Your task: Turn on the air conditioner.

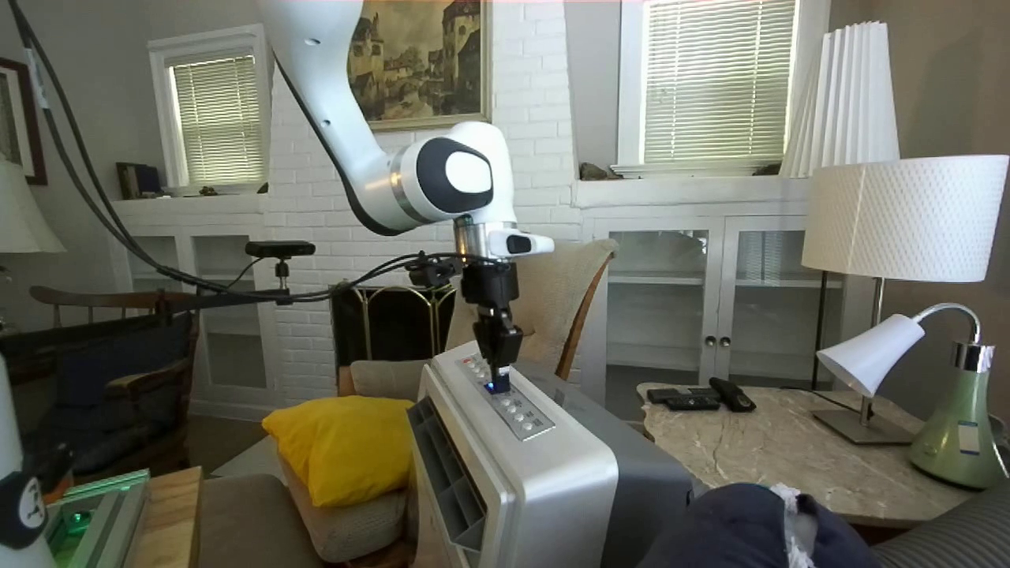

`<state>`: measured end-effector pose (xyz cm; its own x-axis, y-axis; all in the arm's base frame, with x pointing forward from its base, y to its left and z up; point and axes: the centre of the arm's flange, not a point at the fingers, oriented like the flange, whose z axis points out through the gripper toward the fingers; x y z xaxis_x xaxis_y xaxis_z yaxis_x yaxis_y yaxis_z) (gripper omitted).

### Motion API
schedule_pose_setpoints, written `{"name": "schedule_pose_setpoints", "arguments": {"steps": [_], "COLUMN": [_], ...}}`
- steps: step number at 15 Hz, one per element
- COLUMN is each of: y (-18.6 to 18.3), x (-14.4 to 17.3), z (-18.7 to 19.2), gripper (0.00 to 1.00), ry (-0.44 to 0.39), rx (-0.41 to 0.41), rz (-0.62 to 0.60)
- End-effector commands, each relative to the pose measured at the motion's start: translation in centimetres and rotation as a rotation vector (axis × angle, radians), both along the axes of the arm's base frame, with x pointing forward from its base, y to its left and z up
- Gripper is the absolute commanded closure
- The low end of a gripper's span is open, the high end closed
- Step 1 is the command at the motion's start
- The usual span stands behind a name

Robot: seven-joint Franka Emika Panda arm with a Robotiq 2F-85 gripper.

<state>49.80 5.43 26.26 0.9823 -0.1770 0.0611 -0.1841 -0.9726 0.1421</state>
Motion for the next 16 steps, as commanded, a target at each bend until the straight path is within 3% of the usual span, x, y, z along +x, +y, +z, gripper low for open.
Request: {"name": "schedule_pose_setpoints", "arguments": {"steps": [1,11,16], "y": [-0.6,-0.2,0.4], "x": [-1.8,-4.7,-5.8], "z": [2.9,9.2,11.5], "gripper": [0.72,0.04,0.00], "ry": [-0.010,0.070,0.137], "rx": [-0.027,-0.052,-0.007], "rz": [0.008,-0.093,-0.109]}}
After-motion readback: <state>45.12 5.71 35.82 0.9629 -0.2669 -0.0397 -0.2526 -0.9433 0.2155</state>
